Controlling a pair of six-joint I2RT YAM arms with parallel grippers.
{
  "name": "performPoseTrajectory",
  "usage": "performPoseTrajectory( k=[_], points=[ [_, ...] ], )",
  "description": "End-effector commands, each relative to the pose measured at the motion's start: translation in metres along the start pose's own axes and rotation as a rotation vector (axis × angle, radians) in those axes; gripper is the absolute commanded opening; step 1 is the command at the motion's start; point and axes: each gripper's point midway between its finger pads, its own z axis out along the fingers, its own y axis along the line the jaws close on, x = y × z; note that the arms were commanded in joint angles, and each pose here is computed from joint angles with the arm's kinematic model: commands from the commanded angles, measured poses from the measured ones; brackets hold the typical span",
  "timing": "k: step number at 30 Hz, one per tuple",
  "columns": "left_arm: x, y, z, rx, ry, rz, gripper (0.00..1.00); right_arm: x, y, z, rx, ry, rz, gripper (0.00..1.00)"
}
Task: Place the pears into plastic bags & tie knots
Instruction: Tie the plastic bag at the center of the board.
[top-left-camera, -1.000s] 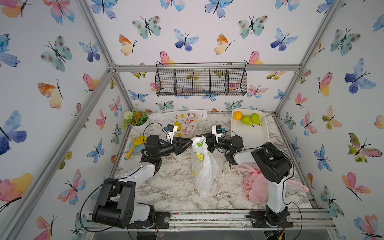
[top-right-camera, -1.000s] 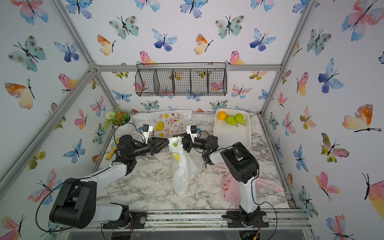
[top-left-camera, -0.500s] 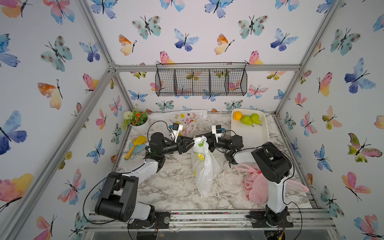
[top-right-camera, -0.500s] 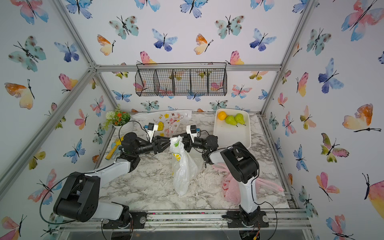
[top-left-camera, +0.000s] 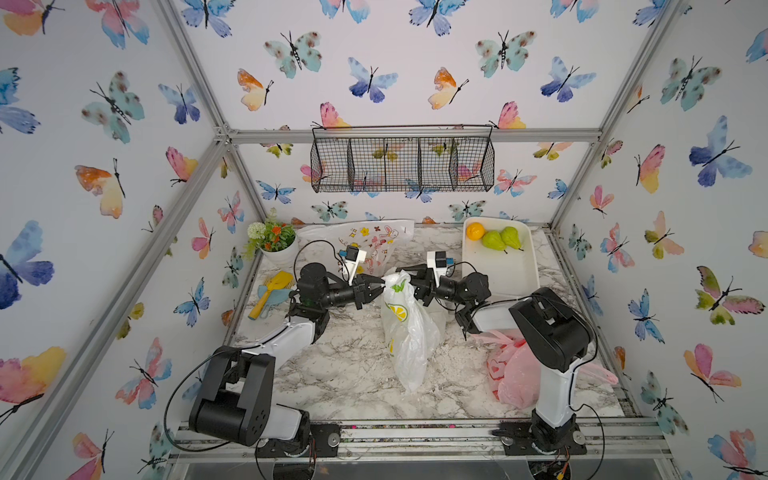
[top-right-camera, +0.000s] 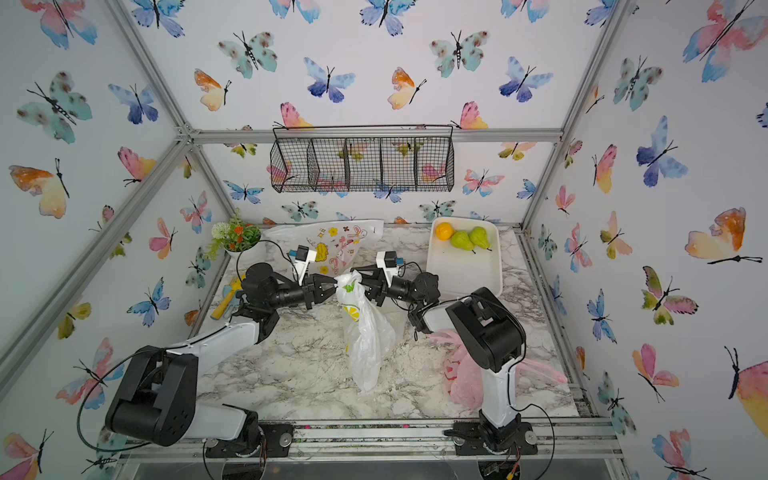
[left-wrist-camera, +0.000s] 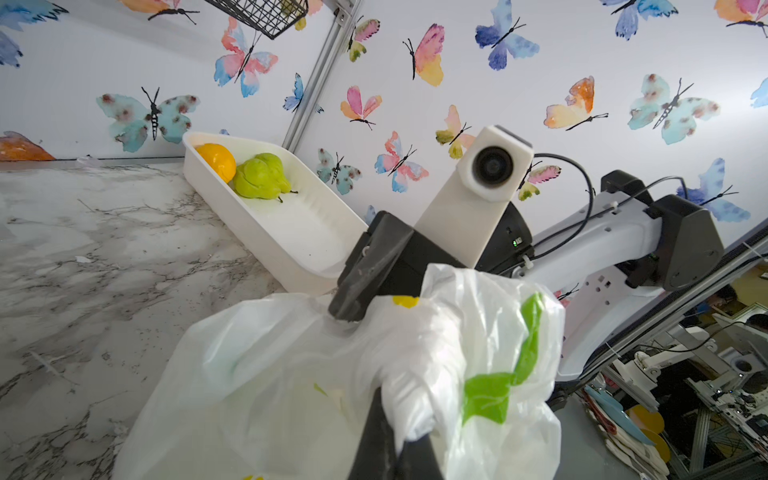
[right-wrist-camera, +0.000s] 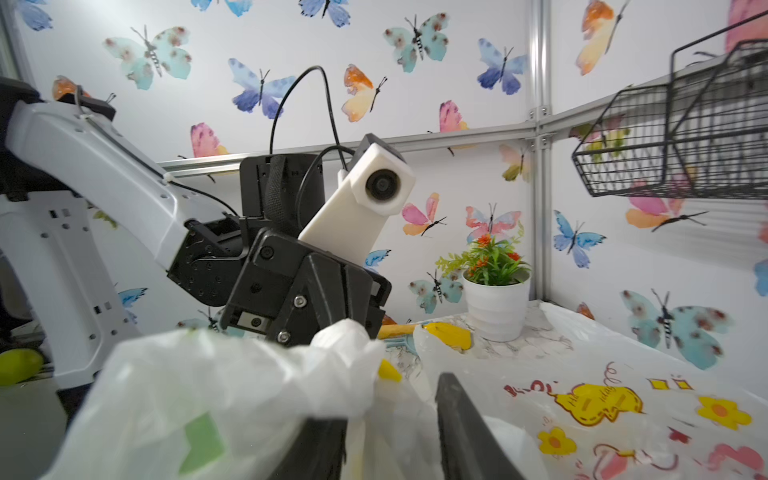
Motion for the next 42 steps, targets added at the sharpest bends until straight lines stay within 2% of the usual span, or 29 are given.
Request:
performPoseTrajectory(
  k=[1,3,5,8,11,15,21,27,29,33,36,39,42],
  points=[
    [0.000,0.004,-0.004,-0.022,0.064,0.038,0.00,-0.006,-0.027,-0.014,0.209,0.095,-0.031,0.43],
    [0.002,0.006,-0.003,-0.027,0.086,0.036,0.00,0.010,-0.035,-0.029,0.306,0.217,-0.024,0.44],
    [0.000,0.006,-0.002,-0.022,0.084,0.038,0.00,0.018,-0.029,-0.044,0.342,0.332,-0.020,0.45],
    [-0.005,0.008,0.000,-0.031,0.071,0.038,0.00,0.032,-0.021,-0.067,0.416,0.497,0.076,0.46],
    [-0.008,0.012,0.004,-0.039,0.068,0.025,0.00,0.040,-0.006,-0.087,0.439,0.638,0.144,0.39],
    [-0.005,0.019,0.008,-0.063,0.066,0.019,0.00,0.029,0.029,-0.083,0.351,0.629,0.192,0.32],
    [0.012,0.016,0.019,-0.067,0.078,-0.001,0.00,0.034,0.052,-0.036,0.294,0.616,0.191,0.32],
    [0.052,0.025,0.014,-0.123,0.084,-0.091,0.00,0.041,0.064,0.009,0.285,0.600,0.202,0.32],
    [0.064,0.028,0.010,-0.137,0.078,-0.123,0.00,0.044,0.063,0.020,0.336,0.617,0.212,0.34],
    [0.078,0.027,0.006,-0.121,0.063,-0.181,0.00,0.047,0.032,0.029,0.549,0.661,0.335,0.36],
    [0.083,0.023,0.008,-0.087,0.035,-0.231,0.00,0.051,0.025,0.041,0.564,0.700,0.355,0.39],
    [0.081,0.021,0.008,-0.066,0.009,-0.262,0.00,0.049,0.037,0.040,0.491,0.753,0.333,0.46],
    [0.081,0.024,0.008,-0.079,0.019,-0.264,0.00,0.037,0.061,0.031,0.350,0.740,0.329,0.54]
  ],
)
